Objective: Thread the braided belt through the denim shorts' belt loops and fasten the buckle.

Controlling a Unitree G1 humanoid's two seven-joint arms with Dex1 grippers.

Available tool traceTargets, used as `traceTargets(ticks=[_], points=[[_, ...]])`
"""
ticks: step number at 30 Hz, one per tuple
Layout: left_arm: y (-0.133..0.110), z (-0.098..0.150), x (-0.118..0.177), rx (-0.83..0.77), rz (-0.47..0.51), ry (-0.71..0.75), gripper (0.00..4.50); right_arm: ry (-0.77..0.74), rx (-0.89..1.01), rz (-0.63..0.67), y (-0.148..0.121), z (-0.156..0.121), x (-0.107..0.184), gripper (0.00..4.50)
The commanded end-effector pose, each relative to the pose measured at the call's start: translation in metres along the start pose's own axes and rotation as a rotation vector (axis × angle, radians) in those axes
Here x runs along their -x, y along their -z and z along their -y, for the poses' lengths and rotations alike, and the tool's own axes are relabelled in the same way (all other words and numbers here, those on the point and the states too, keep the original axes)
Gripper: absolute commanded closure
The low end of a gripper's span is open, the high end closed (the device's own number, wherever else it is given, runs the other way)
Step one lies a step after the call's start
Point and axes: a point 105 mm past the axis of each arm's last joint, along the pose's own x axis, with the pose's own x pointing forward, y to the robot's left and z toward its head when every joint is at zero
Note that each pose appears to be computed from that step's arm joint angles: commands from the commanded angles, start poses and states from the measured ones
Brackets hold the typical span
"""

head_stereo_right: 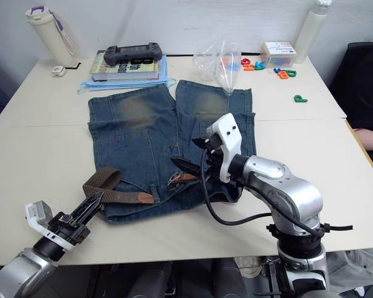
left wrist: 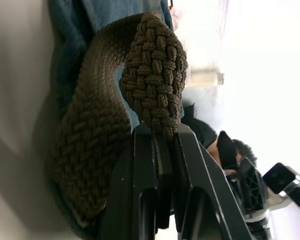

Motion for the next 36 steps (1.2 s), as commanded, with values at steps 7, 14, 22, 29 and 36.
traceTargets(ticks=[7,14,22,29,36], points=[[0.007,0.015,-0.009,-0.069,-0.018,0.045,4.50,-0.028,0.024,0.056,-0.013,-0.011,0.001,0.02],[0.041,-0.008,-0.020,-0.106,-0.146,-0.038,4.50,-0.026,0.023,0.058,-0.014,-0.012,0.000,0.02],[0.047,-0.031,-0.033,-0.104,-0.153,-0.091,4.50,-0.035,0.051,0.002,-0.006,-0.013,0.004,0.02],[0.065,-0.022,-0.044,-0.228,-0.292,0.009,4.50,-0.044,0.207,-0.104,0.012,-0.015,0.005,0.02],[0.067,-0.027,-0.050,-0.344,-0.354,0.044,4.50,-0.023,0.363,-0.185,0.028,-0.008,0.007,0.02]])
